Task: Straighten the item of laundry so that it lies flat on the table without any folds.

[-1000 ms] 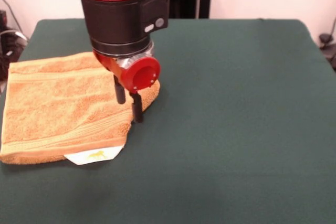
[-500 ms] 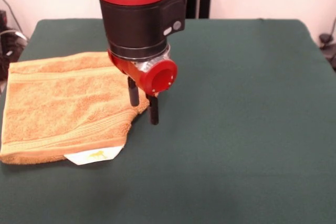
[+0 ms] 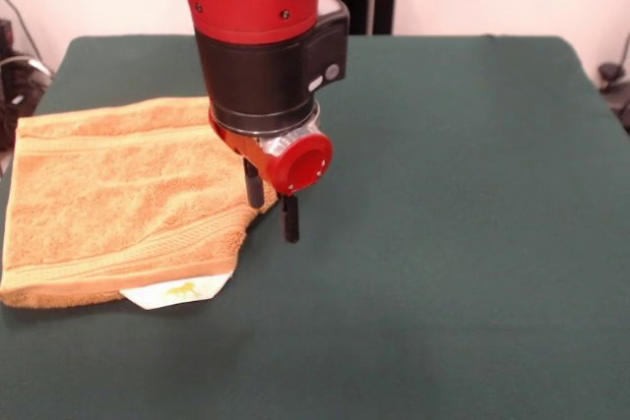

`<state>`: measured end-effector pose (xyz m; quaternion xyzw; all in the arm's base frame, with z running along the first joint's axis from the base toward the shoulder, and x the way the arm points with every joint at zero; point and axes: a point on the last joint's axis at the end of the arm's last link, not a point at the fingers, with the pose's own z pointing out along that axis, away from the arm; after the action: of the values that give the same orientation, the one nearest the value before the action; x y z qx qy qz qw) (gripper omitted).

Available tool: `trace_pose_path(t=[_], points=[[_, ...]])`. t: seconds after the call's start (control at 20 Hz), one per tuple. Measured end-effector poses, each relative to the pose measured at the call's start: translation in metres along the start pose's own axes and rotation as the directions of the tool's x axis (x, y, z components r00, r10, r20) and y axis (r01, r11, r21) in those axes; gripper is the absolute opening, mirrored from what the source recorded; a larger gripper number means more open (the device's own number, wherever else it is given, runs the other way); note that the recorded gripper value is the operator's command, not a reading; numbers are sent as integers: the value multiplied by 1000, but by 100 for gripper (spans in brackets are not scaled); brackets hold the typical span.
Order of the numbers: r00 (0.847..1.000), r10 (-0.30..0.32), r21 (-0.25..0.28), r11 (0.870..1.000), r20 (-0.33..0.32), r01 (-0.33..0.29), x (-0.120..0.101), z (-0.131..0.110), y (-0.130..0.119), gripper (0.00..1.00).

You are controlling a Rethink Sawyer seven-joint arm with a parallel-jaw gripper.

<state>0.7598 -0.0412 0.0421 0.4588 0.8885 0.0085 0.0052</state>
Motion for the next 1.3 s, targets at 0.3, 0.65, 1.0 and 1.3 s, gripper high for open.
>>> trace_pose_path(t=[0.3,0.65,1.0,1.3], points=[[1000,0,4,1000,-1,0,-1,3,-2,100],[1000,4,4,1000,6,-4,-6,-3,-7,100],[1000,-7,18,1000,13,7,-6,1,-13,100],[999,-36,50,998,24,35,-5,12,-23,100]])
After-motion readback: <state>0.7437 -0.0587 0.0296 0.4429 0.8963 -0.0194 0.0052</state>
